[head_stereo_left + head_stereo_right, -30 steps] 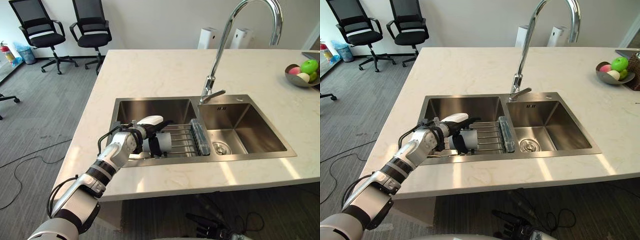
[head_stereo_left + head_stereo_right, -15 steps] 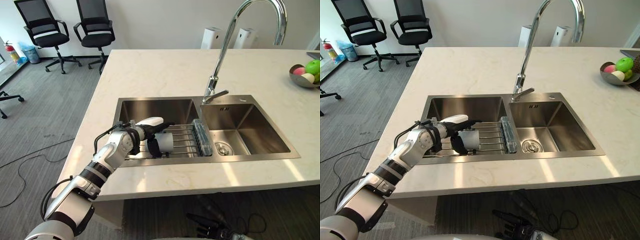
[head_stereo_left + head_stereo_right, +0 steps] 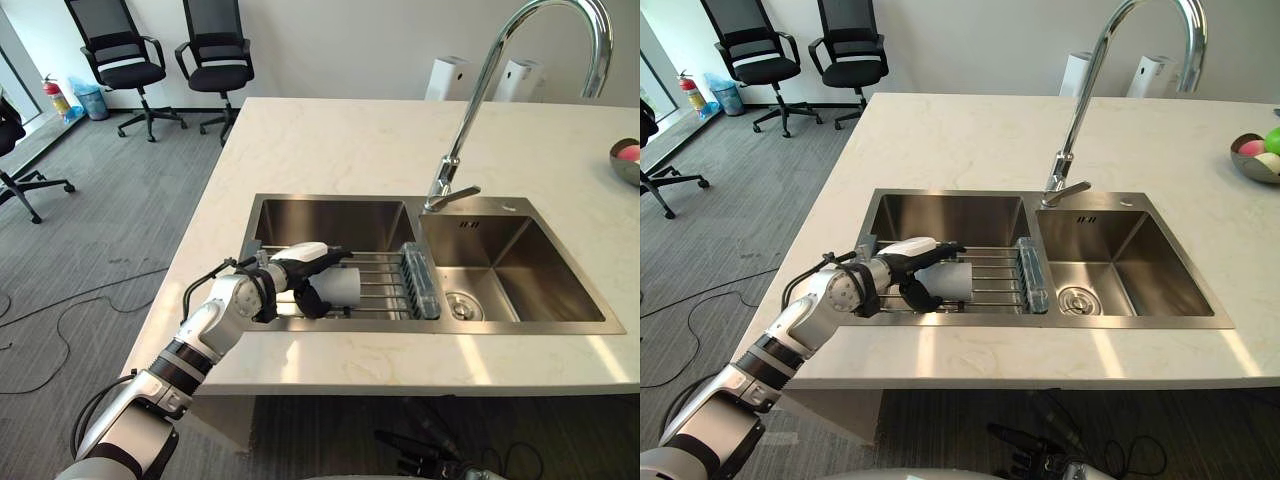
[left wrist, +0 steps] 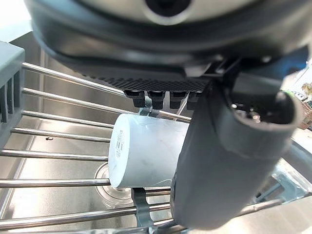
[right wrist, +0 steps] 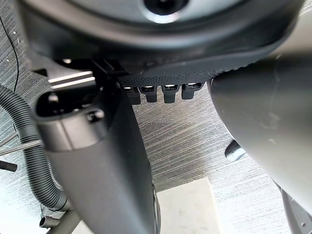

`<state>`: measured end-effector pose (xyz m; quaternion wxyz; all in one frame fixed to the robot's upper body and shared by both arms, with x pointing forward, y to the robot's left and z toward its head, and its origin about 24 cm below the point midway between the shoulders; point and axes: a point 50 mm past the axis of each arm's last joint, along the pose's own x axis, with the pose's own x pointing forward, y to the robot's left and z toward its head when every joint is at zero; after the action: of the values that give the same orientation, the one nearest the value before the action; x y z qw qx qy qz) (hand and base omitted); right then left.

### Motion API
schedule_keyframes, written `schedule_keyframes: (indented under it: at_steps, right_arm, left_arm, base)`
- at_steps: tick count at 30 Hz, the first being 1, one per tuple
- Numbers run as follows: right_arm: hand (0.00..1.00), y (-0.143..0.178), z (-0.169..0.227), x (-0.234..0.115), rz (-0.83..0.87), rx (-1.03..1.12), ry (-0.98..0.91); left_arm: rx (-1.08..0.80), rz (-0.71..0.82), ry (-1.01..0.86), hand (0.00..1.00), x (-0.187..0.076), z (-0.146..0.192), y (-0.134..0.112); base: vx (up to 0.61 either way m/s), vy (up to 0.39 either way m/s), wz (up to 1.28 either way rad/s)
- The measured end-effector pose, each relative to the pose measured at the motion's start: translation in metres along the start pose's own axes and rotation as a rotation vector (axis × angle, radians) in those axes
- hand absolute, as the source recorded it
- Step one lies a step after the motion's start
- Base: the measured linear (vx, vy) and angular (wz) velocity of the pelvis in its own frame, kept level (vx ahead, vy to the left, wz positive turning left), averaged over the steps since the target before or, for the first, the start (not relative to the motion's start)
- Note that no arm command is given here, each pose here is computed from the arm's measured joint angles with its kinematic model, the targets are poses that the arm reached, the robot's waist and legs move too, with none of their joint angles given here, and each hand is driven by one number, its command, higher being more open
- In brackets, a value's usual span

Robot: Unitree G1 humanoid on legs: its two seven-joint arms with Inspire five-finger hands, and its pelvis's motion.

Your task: Walk over to the sink, pick up the cup, carry it to the dishwasher, place the cup inside the dishwasher, then close the dishwasher door

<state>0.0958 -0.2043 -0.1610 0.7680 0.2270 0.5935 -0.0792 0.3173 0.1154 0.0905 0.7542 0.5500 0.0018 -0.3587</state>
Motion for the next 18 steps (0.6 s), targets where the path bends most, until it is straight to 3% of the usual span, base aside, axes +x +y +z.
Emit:
schedule_keyframes:
  at_steps: [18]
  right_arm:
    - [1.0, 0.0, 0.001, 0.0, 0.003, 0.004, 0.014]
  left_arm:
    - [0.118, -0.143, 0.072, 1.0, 0.012, 0.012, 0.01]
  base:
    - [-0.02, -0.001, -0.04]
